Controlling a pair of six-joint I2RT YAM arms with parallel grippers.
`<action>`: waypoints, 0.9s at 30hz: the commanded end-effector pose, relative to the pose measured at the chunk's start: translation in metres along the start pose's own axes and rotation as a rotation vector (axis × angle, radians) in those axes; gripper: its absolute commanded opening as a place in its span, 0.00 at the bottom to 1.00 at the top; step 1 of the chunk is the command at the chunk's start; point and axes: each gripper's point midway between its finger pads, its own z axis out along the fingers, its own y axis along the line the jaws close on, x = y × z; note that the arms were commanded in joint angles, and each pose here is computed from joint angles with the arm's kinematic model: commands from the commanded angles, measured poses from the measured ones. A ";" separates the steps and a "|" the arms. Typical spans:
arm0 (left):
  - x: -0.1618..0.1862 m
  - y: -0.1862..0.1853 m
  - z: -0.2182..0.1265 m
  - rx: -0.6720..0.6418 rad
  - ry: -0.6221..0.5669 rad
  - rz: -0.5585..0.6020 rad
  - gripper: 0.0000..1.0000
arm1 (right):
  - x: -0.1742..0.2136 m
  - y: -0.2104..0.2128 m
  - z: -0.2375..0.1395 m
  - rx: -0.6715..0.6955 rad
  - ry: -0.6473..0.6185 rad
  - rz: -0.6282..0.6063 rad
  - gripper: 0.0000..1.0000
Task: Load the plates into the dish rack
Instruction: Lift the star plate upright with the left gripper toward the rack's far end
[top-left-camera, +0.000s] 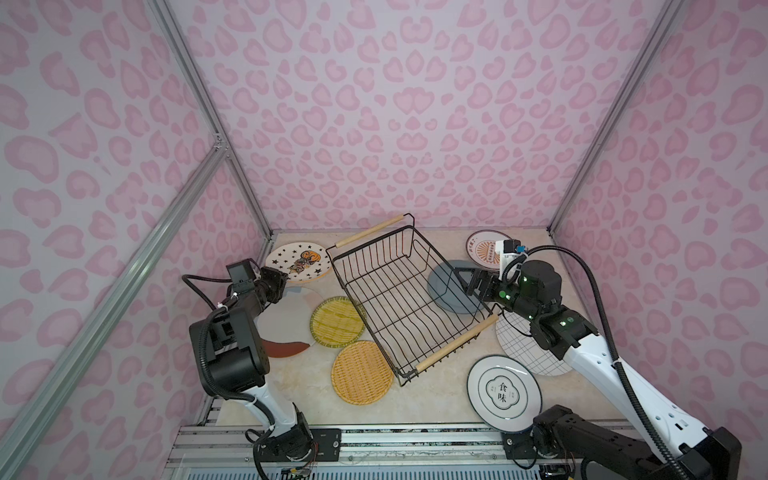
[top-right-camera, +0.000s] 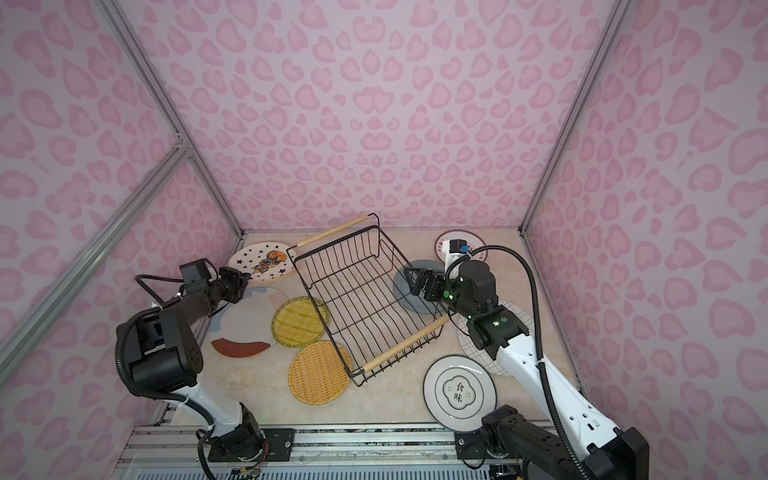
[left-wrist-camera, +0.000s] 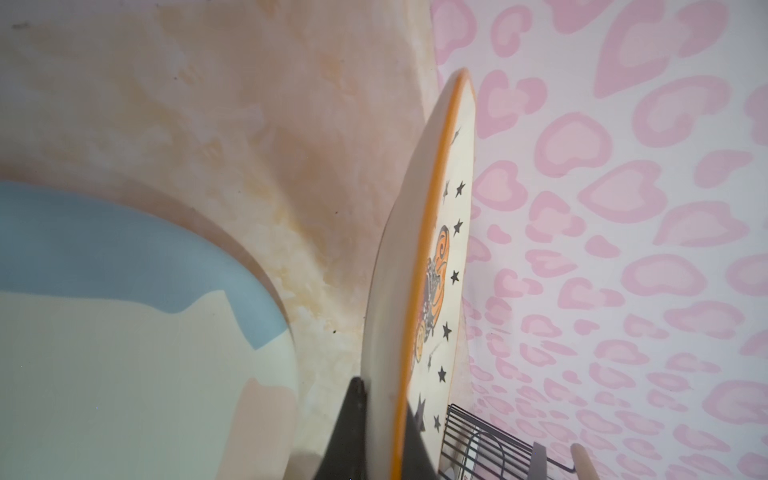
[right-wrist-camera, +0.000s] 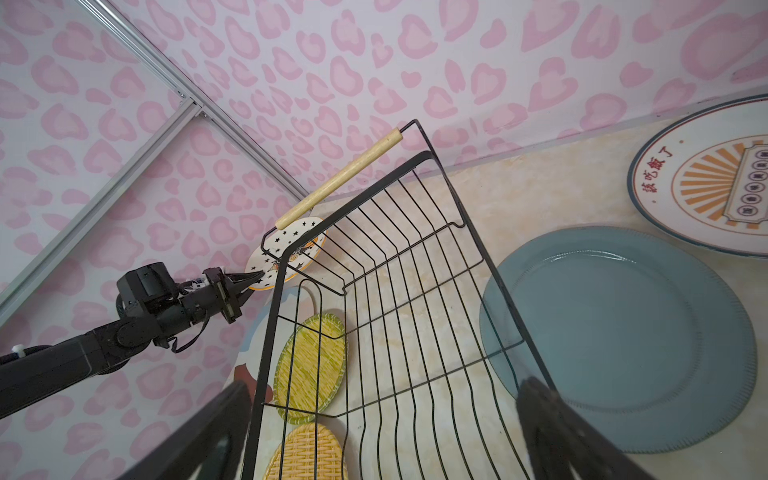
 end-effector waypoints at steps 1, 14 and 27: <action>-0.013 -0.032 -0.023 0.067 -0.087 0.039 0.04 | 0.001 0.000 0.001 0.004 0.012 -0.018 1.00; -0.053 -0.112 -0.111 0.068 -0.345 0.182 0.04 | -0.001 -0.002 0.006 0.019 0.019 -0.036 1.00; -0.038 -0.158 -0.127 0.248 -0.287 0.234 0.04 | 0.003 -0.001 0.015 0.006 0.048 -0.031 1.00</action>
